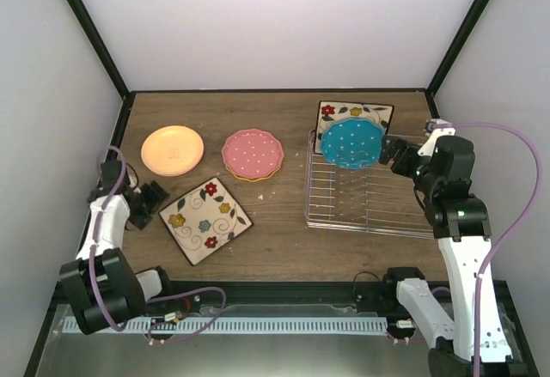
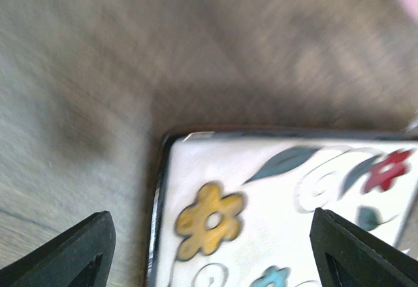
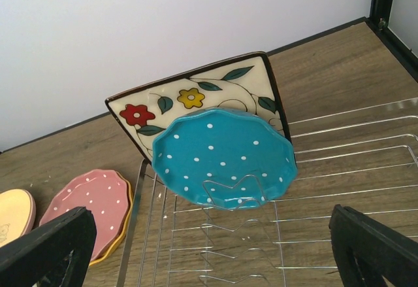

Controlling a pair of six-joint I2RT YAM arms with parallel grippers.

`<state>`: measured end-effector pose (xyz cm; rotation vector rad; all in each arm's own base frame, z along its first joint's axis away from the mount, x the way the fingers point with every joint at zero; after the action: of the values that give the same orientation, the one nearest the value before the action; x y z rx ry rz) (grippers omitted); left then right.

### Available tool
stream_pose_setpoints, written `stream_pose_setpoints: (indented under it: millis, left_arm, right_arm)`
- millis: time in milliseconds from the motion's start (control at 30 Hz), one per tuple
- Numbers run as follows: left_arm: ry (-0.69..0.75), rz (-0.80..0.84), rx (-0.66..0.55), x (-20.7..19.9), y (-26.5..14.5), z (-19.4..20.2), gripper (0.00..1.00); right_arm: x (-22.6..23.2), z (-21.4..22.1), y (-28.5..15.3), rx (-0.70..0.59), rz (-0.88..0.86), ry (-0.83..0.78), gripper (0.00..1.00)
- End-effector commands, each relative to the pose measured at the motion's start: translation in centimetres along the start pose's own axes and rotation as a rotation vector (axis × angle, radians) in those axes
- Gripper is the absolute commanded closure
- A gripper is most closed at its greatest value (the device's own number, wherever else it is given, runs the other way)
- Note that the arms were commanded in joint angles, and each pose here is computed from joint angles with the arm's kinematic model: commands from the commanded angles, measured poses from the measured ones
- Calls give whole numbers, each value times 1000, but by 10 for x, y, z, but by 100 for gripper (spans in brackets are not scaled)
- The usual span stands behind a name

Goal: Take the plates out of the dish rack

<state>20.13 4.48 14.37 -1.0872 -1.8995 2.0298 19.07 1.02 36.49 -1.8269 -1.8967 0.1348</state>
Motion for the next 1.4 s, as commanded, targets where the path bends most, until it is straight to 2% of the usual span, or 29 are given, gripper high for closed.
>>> stream_pose_setpoints:
  millis: [0,100,200,267,333,400,500,633,767,867,1000,1167,1367]
  left_arm:
    - [100,91,-324,-42,-68,-41,16]
    - [187,270,-533,-83,-121,-65,16]
    - [365,631,-585,-141,-149,-76,17]
    - [546,801,-557,-196,-156,-73,17]
    - [759,946,-460,-258,-150,-57,18]
    - [952,1040,-392,-312,-145,-32,19]
    - [1189,1122,-338,-369,-133,13,25]
    - [1433,1141,-314,-405,-110,77,32]
    - [1684,1108,-334,-416,-82,149,34]
    - [1797,1067,-374,-419,-61,187,35]
    - [1839,994,-427,-430,-34,214,38]
    - [1860,910,-508,-444,-7,227,40]
    - [1889,875,-509,-451,18,236,41]
  right_arm:
    - [-3,4,-4,-12,18,23,0]
    - [-3,4,-7,-21,21,29,0]
    - [-4,2,-11,-40,28,31,0]
    - [-4,1,-12,-52,30,34,0]
    - [-3,-1,-14,-62,29,38,0]
    - [-2,-3,-17,-71,27,42,0]
    - [-3,-6,-26,-92,42,49,0]
    - [-5,-5,-41,-121,68,67,0]
    - [-7,0,-56,-133,90,93,0]
    - [-9,2,-67,-148,118,104,0]
    - [-11,3,-77,-157,144,115,0]
    - [-12,5,-84,-164,152,125,0]
    - [-12,2,-85,-159,162,117,0]
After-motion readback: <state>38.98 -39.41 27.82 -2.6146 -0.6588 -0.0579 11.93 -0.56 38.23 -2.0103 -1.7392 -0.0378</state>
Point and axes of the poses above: each gripper's point midway between its finger pads, its own y axis out along the fingers, its own x axis along the line the jaws close on, z = x × y, the point moved 9 cm from there along -y, back along the fingers, and after that the axes turned 5 degrees about -y, right-handed, at the moved point
